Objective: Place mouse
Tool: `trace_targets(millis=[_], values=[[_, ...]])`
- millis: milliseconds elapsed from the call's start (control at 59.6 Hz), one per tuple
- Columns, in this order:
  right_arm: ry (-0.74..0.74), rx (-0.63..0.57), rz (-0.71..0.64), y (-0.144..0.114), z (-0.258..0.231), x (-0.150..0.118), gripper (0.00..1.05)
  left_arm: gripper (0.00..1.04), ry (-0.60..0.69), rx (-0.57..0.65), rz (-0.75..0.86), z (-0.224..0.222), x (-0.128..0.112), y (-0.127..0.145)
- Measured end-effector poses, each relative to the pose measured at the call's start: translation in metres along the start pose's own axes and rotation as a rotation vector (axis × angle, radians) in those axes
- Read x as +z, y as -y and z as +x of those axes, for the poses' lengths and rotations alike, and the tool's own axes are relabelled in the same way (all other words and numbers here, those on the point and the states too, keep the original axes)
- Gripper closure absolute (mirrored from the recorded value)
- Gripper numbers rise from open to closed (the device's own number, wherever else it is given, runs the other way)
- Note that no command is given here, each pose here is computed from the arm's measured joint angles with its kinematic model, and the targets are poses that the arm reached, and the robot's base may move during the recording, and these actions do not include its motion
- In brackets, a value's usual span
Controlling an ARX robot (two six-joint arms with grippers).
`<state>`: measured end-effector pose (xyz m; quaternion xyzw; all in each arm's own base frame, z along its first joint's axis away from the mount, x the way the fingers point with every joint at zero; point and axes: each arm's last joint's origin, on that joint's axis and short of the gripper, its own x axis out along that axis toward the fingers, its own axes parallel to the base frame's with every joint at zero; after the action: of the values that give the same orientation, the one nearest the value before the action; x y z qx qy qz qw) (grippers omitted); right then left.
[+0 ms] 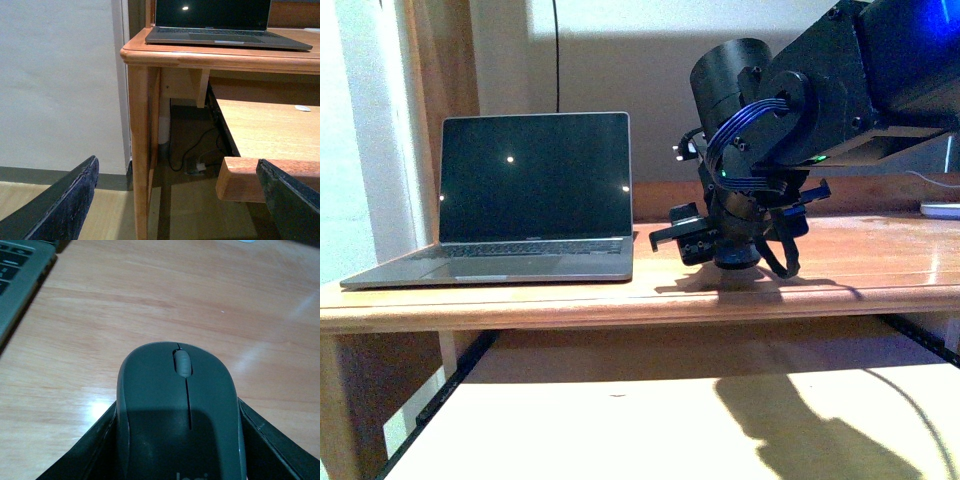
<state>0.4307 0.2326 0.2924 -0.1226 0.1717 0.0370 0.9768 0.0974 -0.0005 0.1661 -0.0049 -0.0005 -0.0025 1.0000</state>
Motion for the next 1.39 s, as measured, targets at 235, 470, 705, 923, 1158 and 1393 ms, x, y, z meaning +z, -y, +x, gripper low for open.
trace_targets(millis=[235,470,705,923,1158,1393], values=[[-0.015,-0.007,-0.007,-0.002,0.011,-0.004,0.34,0.08,0.000,0.000,0.000,0.000,0.000,0.000],[0.017,0.015,0.042,0.002,0.012,-0.004,0.06,0.08,0.000,0.000,0.000,0.000,0.000,0.000],[0.121,0.067,0.135,0.050,-0.012,-0.009,0.07,0.08,0.000,0.000,0.000,0.000,0.000,0.000],[0.254,0.168,0.187,0.131,-0.074,-0.025,0.07,0.08,0.000,0.000,0.000,0.000,0.000,0.000],[0.250,0.323,0.179,0.181,-0.122,-0.087,0.07,0.08,0.000,0.000,0.000,0.000,0.000,0.000],[0.244,0.553,0.083,0.215,-0.167,-0.147,0.07,0.08,0.000,0.000,0.000,0.000,0.000,0.000]])
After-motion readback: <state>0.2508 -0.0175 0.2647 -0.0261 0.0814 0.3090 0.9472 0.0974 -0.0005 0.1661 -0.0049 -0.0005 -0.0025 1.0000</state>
